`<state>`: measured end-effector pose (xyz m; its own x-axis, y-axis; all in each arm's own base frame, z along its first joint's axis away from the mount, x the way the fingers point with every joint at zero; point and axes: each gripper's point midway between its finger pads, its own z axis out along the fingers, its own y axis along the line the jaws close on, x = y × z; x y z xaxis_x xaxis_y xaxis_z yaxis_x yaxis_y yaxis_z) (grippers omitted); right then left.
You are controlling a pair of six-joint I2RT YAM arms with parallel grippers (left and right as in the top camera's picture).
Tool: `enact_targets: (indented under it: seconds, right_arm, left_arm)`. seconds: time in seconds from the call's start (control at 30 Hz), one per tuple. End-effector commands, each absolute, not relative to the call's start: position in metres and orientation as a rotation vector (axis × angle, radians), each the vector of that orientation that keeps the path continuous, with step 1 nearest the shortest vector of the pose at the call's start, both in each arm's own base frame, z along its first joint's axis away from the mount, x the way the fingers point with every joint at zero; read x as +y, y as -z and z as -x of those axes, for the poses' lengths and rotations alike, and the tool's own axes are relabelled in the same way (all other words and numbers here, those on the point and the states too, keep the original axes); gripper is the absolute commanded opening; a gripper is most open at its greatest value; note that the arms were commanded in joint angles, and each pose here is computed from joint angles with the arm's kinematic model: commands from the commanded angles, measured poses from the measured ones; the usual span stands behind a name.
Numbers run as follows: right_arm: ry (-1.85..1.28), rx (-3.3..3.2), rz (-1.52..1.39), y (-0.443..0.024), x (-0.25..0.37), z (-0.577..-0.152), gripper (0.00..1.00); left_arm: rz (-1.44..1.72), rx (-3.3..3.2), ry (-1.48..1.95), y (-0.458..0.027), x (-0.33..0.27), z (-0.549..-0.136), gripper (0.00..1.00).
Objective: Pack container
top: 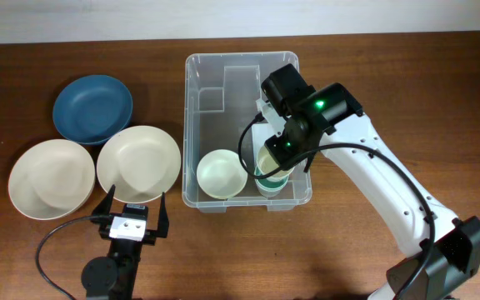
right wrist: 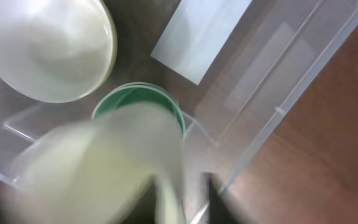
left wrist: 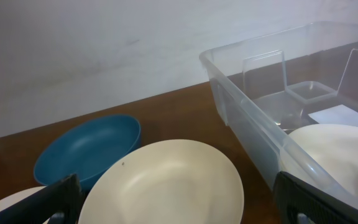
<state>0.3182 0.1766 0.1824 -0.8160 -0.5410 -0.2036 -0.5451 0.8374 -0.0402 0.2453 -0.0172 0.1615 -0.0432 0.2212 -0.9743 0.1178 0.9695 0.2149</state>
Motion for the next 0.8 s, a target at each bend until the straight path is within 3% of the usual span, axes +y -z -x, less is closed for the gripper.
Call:
enact_targets:
  seconds: [0.0, 0.23, 0.57, 0.77]
  right_arm:
    - [-0.013, 2.814, 0.836, -0.178, 0.177, -0.321, 0.42]
    - [-0.009, 2.771, 0.732, -0.182, 0.178, -0.338, 0.48]
    - [0.089, 2.747, 0.046, -0.194, 0.062, -0.401, 0.53]
    - [0.141, 2.745, -0.215, -0.194, -0.015, -0.406, 0.71]
  left_arm:
    - [-0.274, 1.618, -0.100, -0.159, -0.017, -0.246, 0.99]
    - [-0.274, 1.618, -0.100, -0.159, -0.017, -0.246, 1.00]
    - [-0.274, 1.618, -0.100, -0.159, -0.017, -0.246, 1.00]
    - [-0.274, 1.618, -0.100, -0.159, -0.017, -0.246, 0.99]
